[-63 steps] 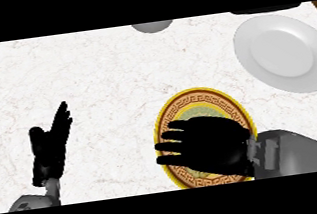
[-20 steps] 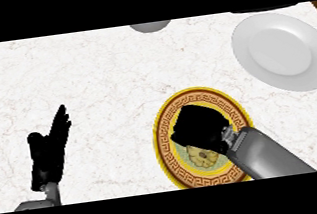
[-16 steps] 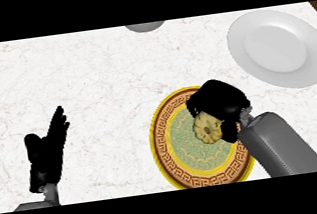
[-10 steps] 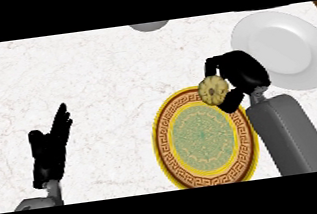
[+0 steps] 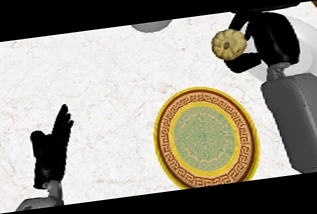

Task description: Pick the squash from the plate and place it in the plate

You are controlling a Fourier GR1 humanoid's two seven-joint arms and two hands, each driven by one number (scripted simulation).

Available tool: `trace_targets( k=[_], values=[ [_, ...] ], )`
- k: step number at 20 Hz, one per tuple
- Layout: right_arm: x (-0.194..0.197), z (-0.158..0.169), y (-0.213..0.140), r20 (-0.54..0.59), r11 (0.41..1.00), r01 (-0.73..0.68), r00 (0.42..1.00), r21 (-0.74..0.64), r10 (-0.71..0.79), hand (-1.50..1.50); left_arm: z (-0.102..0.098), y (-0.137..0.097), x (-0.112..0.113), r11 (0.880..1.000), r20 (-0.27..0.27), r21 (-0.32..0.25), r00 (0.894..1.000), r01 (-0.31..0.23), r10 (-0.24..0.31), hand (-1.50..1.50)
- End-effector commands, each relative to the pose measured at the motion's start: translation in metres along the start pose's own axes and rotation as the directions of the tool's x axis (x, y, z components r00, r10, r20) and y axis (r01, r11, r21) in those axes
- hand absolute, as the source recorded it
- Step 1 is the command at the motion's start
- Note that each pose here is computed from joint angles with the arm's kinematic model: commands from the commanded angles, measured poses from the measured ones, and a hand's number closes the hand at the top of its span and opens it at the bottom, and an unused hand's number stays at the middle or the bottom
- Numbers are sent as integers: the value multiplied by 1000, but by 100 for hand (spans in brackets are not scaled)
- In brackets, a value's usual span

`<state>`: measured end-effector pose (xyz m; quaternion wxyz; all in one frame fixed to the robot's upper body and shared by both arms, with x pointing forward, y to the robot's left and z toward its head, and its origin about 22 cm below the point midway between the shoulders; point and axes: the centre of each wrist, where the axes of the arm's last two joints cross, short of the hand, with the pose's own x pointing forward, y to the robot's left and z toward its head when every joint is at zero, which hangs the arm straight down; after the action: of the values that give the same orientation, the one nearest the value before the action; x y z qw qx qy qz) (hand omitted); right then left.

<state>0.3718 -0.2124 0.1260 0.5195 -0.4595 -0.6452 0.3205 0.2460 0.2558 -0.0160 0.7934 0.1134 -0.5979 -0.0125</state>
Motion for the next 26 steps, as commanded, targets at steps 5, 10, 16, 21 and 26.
trace_targets(
  k=[5, 10, 16, 21, 26],
  values=[
    [-34, -26, -35, -181, 991, 28, 982, -133, -52, 150, -15, -3, 25, 1000, 10, 1, 1000, 2, -2, 0],
    [-56, -44, -43, -250, 992, -2, 968, -123, -29, 150, -1, 1, 11, 1000, -6, -11, 1000, 5, -5, 0],
    [-93, -65, -34, -281, 996, -35, 960, -80, 11, 150, 11, 0, -2, 1000, 8, -17, 1000, 8, -8, 0],
    [-142, -65, -53, -341, 998, -55, 938, 4, 53, 150, -15, -6, 29, 999, 27, -42, 1000, -3, 4, 0],
    [-164, -40, -5, -365, 987, 27, 931, 161, 34, 150, -19, -2, 21, 1000, 12, -25, 1000, 9, -8, 0]
  ],
)
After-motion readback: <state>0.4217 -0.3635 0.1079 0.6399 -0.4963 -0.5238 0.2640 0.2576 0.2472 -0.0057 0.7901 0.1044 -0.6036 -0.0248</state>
